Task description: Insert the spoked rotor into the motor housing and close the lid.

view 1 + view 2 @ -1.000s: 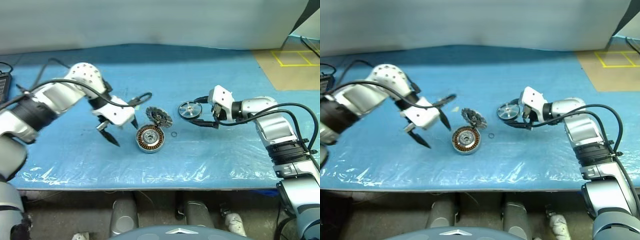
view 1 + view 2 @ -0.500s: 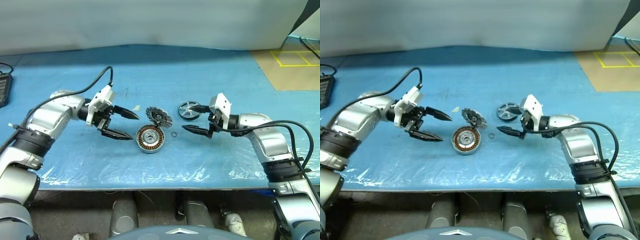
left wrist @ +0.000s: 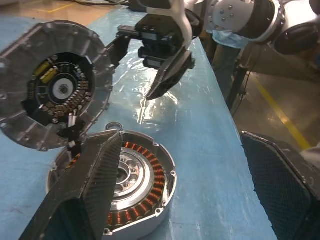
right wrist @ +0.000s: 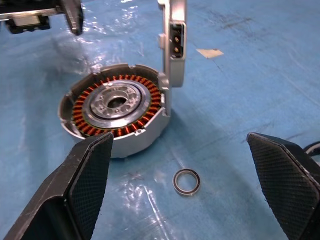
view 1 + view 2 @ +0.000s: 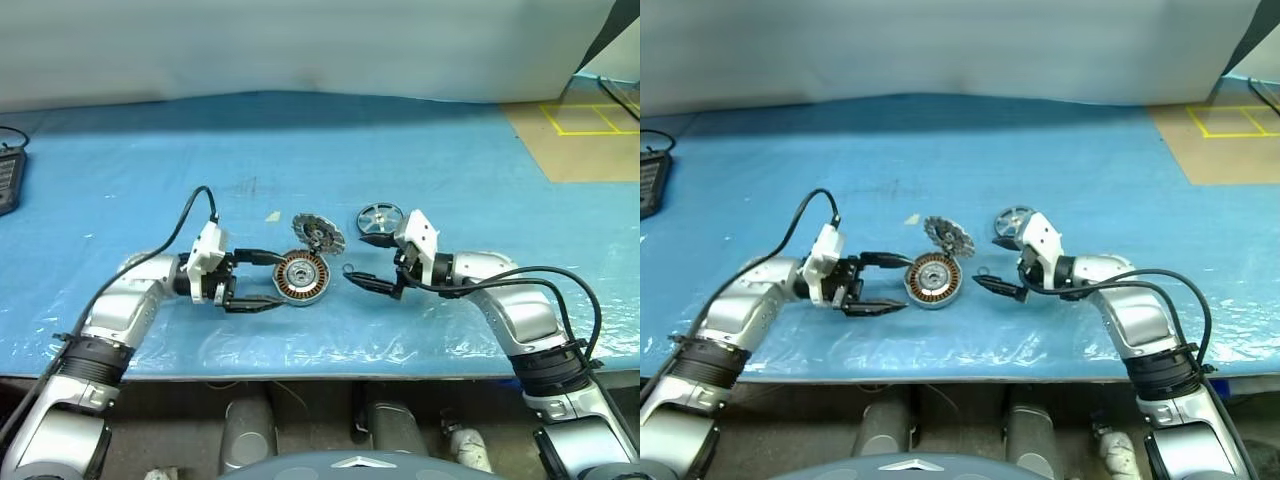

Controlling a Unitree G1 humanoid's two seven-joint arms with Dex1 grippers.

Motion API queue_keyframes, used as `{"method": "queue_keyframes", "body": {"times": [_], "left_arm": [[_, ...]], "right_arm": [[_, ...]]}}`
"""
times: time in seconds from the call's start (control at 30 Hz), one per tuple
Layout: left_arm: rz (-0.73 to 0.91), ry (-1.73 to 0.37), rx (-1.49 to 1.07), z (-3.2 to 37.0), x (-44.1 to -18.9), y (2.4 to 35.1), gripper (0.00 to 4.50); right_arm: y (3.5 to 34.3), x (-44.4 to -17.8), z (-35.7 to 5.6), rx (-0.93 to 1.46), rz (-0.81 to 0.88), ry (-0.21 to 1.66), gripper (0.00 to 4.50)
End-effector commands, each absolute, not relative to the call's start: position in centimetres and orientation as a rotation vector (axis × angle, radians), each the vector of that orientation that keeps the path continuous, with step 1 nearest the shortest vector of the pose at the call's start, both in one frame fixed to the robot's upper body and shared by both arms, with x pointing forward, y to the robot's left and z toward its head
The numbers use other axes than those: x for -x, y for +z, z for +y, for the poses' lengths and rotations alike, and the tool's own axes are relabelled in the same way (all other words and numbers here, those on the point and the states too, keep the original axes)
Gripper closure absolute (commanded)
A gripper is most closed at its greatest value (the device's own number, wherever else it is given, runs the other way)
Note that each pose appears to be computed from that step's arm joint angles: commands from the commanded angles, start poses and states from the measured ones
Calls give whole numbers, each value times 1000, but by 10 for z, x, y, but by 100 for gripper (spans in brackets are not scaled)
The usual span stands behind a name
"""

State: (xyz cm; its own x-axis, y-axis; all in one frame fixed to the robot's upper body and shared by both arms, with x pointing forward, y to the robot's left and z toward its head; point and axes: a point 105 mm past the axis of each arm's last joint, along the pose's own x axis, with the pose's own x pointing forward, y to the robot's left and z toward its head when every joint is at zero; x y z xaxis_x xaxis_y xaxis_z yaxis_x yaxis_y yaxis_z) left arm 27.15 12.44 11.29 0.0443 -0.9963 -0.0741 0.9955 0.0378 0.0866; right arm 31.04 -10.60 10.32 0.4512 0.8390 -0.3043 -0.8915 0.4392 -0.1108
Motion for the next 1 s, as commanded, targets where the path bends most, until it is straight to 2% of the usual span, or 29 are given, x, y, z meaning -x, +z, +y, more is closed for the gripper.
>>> {"method": "queue_keyframes", "body": {"times": [0.03,0.23,0.6,0.73,0.93,1.0], "left_arm": [[-58,-1495,-137,129,-271,112,54],[-74,-1434,-144,133,-277,100,54],[-136,-1370,-126,132,-285,104,54],[-140,-1357,-126,134,-286,107,50],[-139,-1337,-135,139,-287,112,50],[-136,-1336,-134,138,-287,112,50]], "right_arm": [[104,-313,-103,302,182,1092,0],[88,-312,-101,337,196,1100,0],[65,-327,-98,391,212,1074,0],[60,-326,-100,387,227,1080,96],[53,-320,-108,399,266,1092,305],[52,-320,-110,406,275,1090,305]]}}
